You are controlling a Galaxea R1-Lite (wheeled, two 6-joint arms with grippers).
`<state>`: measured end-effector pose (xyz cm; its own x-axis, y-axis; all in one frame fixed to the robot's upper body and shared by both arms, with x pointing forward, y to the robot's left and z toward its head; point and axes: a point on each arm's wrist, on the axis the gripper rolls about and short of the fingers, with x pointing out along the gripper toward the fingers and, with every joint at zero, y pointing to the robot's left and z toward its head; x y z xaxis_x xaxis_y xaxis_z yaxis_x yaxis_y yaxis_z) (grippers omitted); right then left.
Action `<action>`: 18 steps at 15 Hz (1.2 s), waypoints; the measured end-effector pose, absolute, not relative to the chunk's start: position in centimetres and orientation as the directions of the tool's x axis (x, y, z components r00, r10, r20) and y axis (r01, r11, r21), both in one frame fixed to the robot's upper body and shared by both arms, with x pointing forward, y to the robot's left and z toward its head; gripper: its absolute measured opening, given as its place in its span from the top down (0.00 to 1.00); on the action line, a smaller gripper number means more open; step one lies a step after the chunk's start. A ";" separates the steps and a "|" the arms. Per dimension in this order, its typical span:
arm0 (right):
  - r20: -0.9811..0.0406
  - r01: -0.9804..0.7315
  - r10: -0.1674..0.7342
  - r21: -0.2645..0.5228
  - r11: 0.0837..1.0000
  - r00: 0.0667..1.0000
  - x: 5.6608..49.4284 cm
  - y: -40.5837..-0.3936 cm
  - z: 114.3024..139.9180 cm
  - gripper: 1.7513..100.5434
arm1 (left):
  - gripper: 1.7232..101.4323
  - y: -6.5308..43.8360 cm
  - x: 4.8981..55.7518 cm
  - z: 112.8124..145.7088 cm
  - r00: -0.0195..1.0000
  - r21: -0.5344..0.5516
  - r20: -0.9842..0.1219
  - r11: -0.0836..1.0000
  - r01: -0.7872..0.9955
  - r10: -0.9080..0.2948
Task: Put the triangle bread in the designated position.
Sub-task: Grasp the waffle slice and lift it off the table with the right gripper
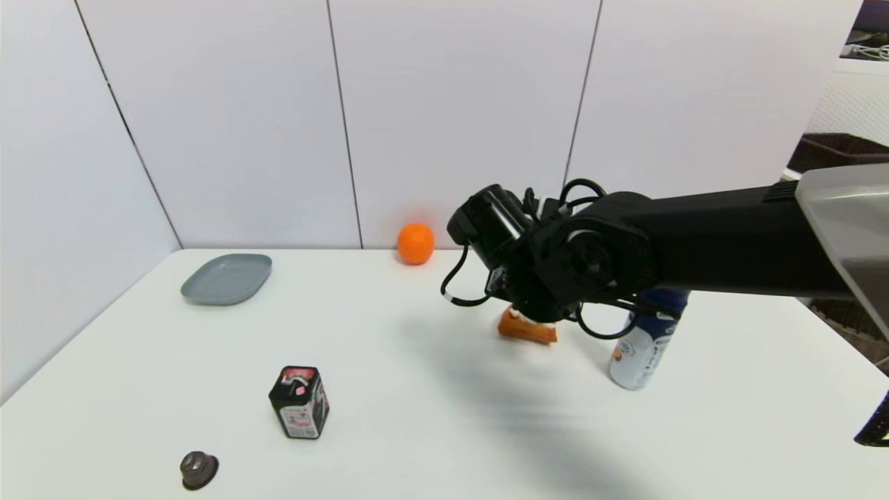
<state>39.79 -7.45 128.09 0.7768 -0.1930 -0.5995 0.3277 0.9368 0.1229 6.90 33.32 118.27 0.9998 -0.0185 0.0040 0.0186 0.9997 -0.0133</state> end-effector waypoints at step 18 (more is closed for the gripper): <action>-0.652 0.449 -0.277 0.109 0.887 0.706 43.0 -7.3 122.3 0.06 | 0.04 33.3 6.9 118.3 1.000 -0.013 0.004 1.000 0.019 -0.019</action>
